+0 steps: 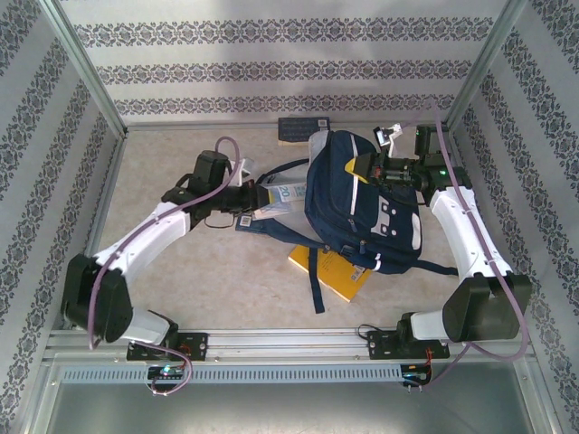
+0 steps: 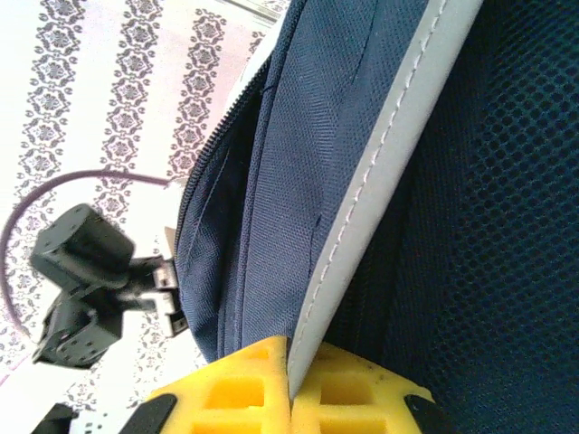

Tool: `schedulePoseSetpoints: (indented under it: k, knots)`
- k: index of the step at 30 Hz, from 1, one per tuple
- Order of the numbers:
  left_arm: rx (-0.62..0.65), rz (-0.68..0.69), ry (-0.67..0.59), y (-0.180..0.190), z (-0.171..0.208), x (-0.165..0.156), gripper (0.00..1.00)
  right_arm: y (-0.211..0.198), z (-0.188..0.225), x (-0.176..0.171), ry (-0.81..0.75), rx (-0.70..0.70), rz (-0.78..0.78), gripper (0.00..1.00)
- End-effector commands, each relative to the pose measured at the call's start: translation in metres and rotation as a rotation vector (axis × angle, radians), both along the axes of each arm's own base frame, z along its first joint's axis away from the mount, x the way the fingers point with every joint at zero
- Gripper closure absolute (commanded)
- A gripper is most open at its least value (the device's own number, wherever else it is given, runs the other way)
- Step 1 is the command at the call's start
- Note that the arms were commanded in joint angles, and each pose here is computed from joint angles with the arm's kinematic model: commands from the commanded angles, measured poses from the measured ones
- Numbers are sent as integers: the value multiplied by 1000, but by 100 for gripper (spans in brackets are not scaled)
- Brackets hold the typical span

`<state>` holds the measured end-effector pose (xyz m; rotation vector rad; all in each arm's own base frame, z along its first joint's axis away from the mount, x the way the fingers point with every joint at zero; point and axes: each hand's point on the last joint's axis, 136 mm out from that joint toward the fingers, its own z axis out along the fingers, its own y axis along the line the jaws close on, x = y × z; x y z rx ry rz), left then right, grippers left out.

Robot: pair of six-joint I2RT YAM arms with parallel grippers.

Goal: Pack the student bag

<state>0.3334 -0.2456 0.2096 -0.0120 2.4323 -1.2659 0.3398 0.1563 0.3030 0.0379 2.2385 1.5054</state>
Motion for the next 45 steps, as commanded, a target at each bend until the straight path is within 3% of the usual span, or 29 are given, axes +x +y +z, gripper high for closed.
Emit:
schedulePoseSetpoints:
  k: [1, 9, 15, 19, 22, 25, 29, 37, 45]
  knots:
    - [-144, -74, -5, -26, 24, 8, 100, 6, 57, -13, -230, 68, 95, 100]
    - [-216, -178, 83, -93, 0, 23, 100, 6, 56, -8, -210, 97, 89, 100]
    - [-190, -274, 155, -148, -28, 28, 98, 8, 57, -5, -206, 106, 83, 100]
    - [-137, -286, 187, -169, -49, 34, 85, 7, 56, -3, -203, 95, 66, 100]
    - [-133, -289, 187, -177, -51, 34, 57, 5, 53, 0, -197, 77, 43, 100]
    - [-120, -271, 149, -170, -41, 37, 38, -3, 45, 4, -198, 5, -15, 100]
    - [-94, -222, 82, -144, -17, 45, 29, -26, 36, 15, -198, -124, -146, 100]
    - [-14, -120, -39, -69, 28, 40, 24, -98, 26, 36, -180, -334, -434, 100]
    - [94, -76, -155, -24, 56, 17, 24, -130, 92, 43, -285, -361, -526, 100]
